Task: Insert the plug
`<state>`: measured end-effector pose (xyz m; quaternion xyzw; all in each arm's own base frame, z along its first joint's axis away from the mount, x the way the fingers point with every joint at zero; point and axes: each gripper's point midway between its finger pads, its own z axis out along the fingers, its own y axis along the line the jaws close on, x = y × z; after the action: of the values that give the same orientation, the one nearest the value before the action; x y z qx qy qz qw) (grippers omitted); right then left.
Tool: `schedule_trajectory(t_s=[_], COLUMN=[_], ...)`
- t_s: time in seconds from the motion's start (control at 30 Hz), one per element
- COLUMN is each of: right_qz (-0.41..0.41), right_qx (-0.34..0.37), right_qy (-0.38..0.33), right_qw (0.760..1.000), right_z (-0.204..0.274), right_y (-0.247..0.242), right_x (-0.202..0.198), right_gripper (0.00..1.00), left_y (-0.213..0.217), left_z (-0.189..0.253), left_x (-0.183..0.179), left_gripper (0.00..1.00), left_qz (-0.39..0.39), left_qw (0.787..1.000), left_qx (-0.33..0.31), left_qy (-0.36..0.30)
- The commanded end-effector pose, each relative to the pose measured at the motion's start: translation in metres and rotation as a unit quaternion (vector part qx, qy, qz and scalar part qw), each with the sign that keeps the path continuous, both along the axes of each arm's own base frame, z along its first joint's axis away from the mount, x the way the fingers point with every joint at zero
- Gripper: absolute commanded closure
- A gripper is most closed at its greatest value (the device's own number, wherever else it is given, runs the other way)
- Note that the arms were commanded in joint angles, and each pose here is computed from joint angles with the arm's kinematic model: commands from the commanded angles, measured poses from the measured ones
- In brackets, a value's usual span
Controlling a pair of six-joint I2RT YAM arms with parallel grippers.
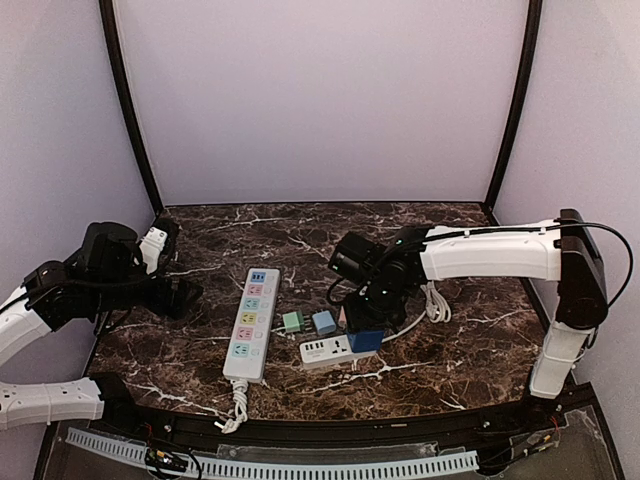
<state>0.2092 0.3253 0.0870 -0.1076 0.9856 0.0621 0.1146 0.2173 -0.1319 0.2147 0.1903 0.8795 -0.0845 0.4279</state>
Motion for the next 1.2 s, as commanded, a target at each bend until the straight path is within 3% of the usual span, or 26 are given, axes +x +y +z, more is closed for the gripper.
schedule_trajectory(t_s=[0.0,1.17], right_qz=[-0.015,-0.031], right_qx=[-0.028,-0.087], right_qy=[0.016,0.054], right_qw=[0.999,0.994], right_z=[-0.015,-0.08], right_y=[-0.008,-0.023], right_x=[-0.013,-0.039], right_gripper=[1.0,1.0], left_y=[0.003,0.0], left_z=[-0.005,-0.011], left_x=[0.001,0.003], left_gripper=[0.0,0.0], left_qz=[0.004,0.001], left_qw=[1.0,1.0], left_qx=[0.006,0.012], left_qy=[-0.001,0.009])
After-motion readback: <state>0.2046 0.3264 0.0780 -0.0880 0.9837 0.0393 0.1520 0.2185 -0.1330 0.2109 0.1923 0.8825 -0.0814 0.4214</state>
